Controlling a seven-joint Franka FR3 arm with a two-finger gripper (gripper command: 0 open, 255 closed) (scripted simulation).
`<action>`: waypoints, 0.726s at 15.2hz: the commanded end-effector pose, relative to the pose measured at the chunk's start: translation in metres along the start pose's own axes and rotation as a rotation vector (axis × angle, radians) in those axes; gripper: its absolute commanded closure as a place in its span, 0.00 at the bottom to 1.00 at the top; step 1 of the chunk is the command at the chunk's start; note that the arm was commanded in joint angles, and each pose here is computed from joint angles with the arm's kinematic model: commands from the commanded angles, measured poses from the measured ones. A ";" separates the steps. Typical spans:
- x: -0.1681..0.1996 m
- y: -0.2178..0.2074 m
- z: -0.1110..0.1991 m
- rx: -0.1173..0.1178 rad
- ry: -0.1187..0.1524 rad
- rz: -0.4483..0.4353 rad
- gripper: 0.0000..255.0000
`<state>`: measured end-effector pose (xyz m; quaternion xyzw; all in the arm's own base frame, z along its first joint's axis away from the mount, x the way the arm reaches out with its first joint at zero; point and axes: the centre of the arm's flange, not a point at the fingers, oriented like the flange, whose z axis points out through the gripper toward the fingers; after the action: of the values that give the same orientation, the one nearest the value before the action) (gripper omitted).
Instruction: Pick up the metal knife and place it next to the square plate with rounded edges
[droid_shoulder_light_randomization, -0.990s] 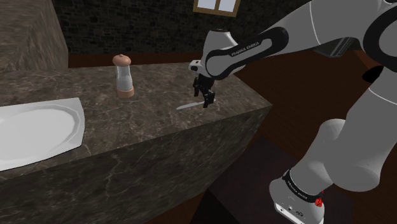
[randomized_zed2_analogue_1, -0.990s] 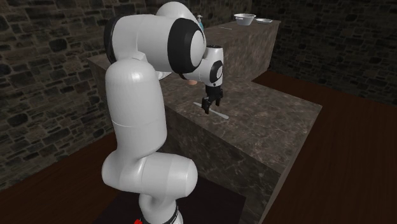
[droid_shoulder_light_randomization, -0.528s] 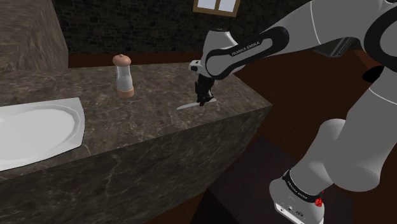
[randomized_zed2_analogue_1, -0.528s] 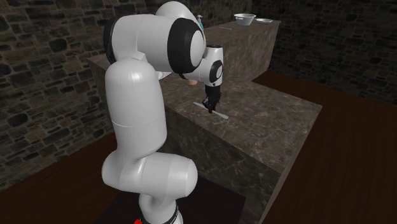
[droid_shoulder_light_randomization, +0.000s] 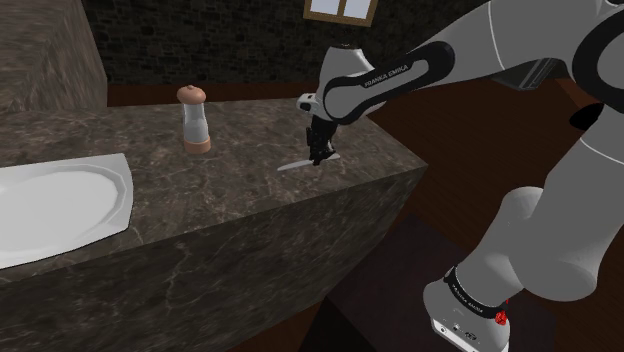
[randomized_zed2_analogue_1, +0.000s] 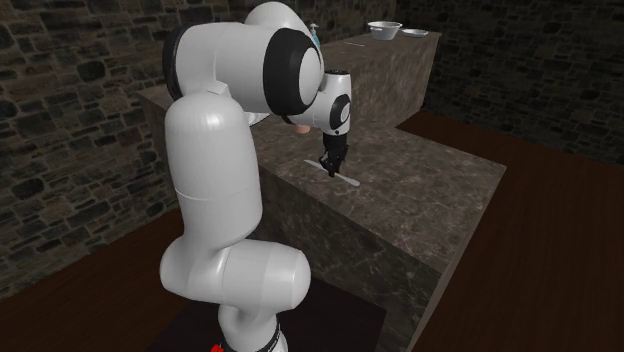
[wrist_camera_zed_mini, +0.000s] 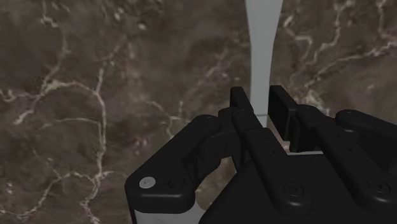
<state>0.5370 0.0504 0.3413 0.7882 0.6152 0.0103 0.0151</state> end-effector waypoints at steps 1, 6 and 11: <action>0.000 0.000 -0.007 0.000 0.000 0.000 1.00; 0.000 0.001 -0.034 0.000 0.000 0.000 1.00; 0.000 0.002 -0.060 0.000 0.000 0.000 1.00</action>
<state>0.5382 0.0501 0.3966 0.7882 0.6152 0.0103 0.0152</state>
